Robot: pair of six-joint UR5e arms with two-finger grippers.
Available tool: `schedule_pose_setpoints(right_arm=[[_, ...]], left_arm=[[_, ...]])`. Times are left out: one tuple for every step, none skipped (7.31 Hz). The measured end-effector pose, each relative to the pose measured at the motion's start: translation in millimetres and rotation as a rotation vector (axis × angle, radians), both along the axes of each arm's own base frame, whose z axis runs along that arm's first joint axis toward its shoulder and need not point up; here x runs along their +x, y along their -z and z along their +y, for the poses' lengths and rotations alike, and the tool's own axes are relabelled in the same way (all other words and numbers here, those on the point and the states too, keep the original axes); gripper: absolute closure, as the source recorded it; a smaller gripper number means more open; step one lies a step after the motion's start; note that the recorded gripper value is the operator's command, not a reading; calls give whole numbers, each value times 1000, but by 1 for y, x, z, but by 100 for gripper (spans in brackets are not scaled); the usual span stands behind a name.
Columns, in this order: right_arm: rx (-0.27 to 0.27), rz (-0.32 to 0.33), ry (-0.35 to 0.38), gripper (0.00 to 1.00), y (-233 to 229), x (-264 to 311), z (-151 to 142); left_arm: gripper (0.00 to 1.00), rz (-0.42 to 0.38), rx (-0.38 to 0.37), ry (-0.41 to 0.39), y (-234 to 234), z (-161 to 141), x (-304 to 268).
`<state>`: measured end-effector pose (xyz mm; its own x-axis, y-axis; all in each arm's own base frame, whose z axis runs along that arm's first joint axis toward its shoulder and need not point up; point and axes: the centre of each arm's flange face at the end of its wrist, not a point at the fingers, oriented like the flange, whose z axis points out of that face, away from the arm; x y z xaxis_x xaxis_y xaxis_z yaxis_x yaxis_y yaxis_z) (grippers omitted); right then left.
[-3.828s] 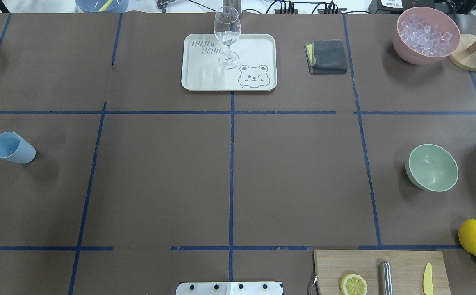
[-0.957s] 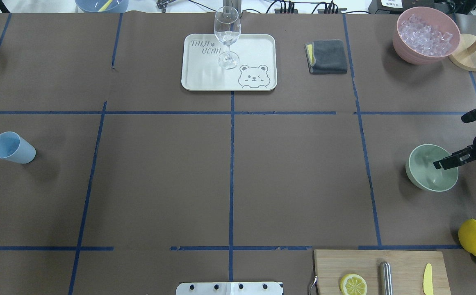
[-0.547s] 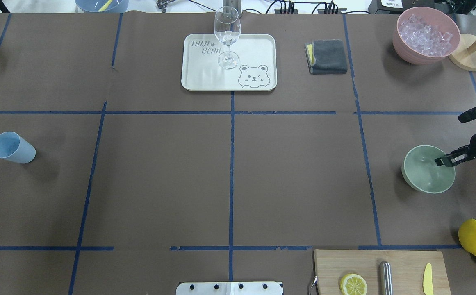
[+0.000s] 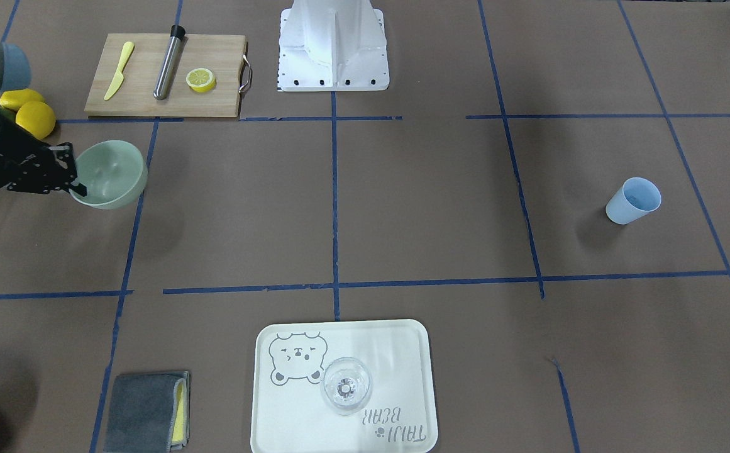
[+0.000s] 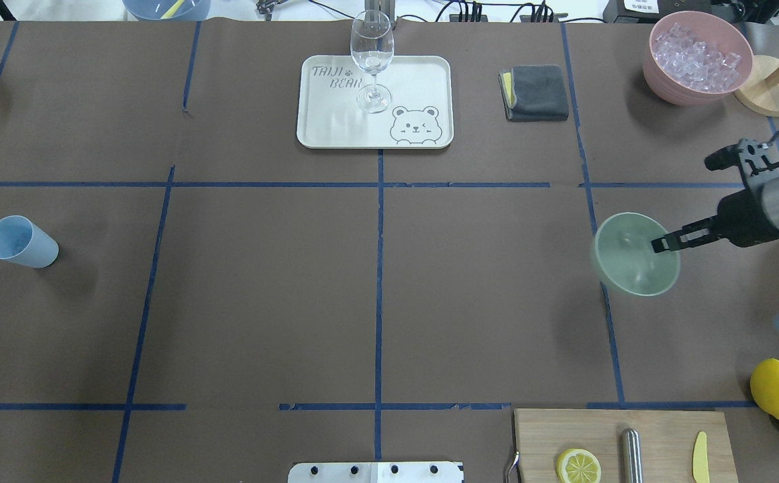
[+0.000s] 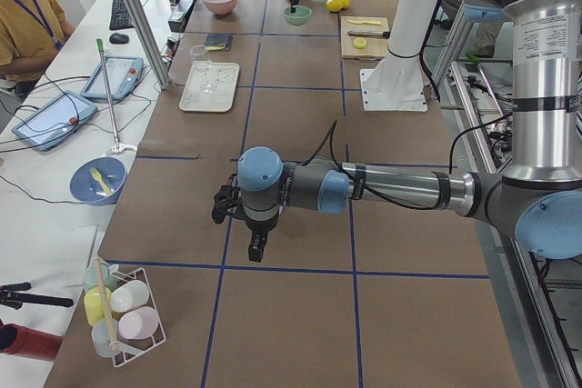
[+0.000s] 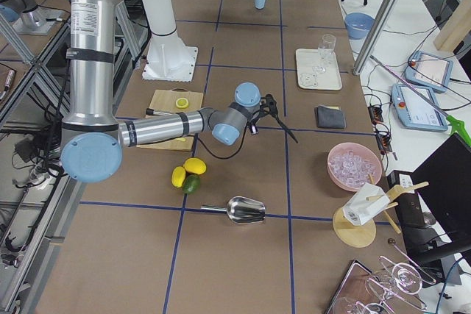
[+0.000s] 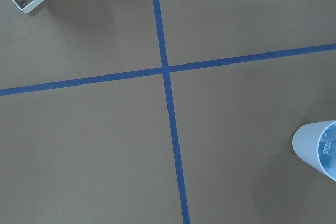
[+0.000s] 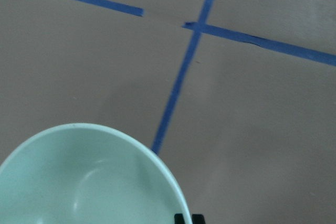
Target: Pour ice into bowl
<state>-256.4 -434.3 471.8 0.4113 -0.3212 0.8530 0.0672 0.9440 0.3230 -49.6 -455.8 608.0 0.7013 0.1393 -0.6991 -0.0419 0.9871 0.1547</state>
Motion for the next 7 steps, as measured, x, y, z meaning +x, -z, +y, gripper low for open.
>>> schedule_pose_setpoints(right_arm=[[-29,-57,-3,100,50,-48,-3],[-49,-97,-12,100,95,-98,2],[-67,-104,-30,100,139,-151,10],[-90,-70,-58,100,189,-201,13],[-110,-24,-90,100,236,-246,13],[-136,14,-126,100,274,-293,5],[-161,46,-154,100,302,-339,-3]], left_arm=[[0,0,1,0,0,0,0],[0,1,2,0,1,0,0],[0,1,4,-1,1,-1,0],[0,2,4,-1,1,-1,1],[0,2,5,-1,2,-1,1],[0,2,7,-2,3,-1,1],[0,2,9,-3,4,-1,1]])
